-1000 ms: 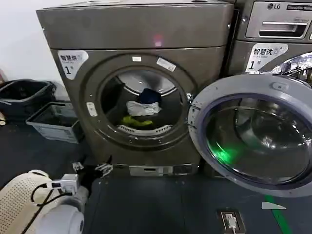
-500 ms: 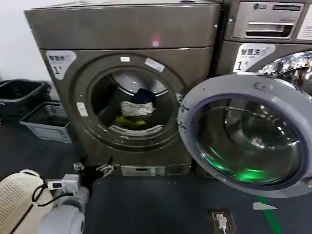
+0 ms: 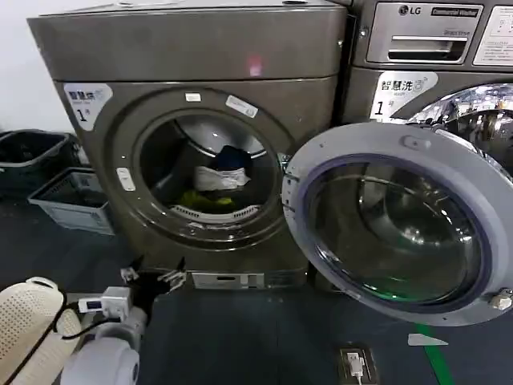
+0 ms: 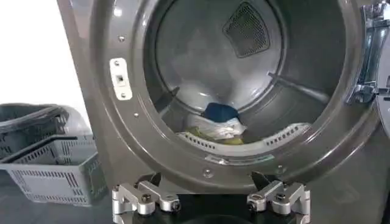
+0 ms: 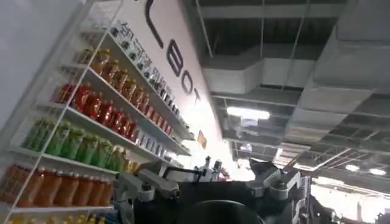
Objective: Grasp the clothes from the dryer.
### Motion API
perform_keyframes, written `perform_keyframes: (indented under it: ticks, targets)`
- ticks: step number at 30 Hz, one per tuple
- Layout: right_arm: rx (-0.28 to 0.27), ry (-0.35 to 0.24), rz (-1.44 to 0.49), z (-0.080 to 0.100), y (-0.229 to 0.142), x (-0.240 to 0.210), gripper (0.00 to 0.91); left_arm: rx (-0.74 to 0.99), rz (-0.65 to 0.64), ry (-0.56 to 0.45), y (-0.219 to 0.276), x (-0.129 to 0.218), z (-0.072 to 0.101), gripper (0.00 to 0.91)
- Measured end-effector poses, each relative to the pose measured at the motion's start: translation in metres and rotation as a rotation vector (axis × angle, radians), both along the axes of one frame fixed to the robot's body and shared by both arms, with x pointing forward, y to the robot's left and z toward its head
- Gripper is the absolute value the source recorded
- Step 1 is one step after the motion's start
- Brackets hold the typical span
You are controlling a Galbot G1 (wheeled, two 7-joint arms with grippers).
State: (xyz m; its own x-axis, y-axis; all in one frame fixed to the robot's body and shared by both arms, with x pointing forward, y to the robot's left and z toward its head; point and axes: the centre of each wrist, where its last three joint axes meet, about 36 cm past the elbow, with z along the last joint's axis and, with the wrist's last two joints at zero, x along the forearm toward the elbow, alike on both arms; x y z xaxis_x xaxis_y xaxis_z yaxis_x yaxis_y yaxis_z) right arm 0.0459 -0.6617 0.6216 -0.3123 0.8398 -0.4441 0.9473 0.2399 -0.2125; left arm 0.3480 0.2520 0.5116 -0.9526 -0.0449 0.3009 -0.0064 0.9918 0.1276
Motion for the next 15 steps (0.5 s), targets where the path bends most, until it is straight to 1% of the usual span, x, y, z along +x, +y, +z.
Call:
perform_keyframes:
  ticks: [8, 15]
  targets:
    - [0.004, -0.023, 0.01, -0.0019, 0.003, 0.0019, 0.907, 0.0, 0.0, 0.003, -0.0001, -0.0006, -0.0008, 0.907]
    - [0.006, -0.031, 0.017, -0.0031, 0.0067, 0.0013, 0.907, -0.001, -0.001, 0.009, 0.0009, -0.0012, -0.002, 0.907]
